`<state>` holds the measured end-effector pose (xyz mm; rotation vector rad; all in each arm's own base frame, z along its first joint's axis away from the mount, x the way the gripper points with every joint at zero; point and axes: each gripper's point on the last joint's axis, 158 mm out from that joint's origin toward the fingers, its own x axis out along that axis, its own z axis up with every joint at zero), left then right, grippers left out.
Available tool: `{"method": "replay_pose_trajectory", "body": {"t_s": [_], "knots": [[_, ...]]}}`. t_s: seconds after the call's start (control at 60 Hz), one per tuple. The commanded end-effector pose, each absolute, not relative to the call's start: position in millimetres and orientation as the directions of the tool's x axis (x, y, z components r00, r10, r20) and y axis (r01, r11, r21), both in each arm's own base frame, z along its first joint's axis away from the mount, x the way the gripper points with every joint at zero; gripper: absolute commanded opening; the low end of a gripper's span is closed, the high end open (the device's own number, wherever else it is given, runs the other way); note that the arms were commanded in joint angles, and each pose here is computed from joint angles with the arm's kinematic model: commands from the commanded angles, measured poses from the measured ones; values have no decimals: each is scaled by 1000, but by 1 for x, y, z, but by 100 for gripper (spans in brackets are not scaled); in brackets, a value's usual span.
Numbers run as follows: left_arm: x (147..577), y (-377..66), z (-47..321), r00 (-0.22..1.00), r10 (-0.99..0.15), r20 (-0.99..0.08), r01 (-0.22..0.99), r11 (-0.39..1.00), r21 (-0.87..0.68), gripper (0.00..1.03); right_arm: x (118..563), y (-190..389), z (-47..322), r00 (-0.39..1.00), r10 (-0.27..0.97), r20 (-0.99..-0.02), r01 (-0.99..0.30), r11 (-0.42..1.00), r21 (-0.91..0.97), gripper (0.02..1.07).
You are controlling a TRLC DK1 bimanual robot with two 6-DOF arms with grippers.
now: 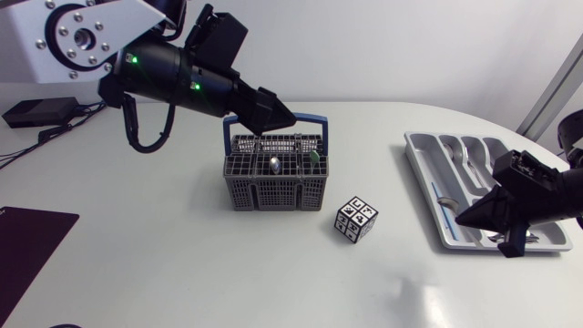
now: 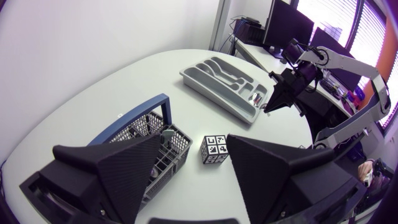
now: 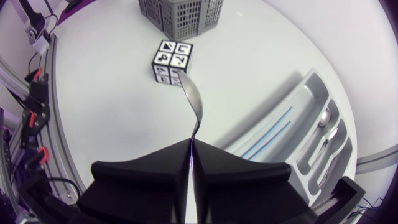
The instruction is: Transfer all utensils from the basket to the drawer tray.
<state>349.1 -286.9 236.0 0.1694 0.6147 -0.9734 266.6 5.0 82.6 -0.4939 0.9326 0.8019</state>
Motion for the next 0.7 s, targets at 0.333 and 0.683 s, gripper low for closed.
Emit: {"method": "replay_pose_trajectory", "body": {"t_s": [0.333,0.683], "knots": [[373,-274,208,424,-673,-606,735,647,-203,75,285,-129,22,414,51,-909,-829,433,-354,7],[382,-263,177,413,-643,-645,668,695,-266,75,288,-193,-6,417,-95,-904,-832,360,-422,7]]}}
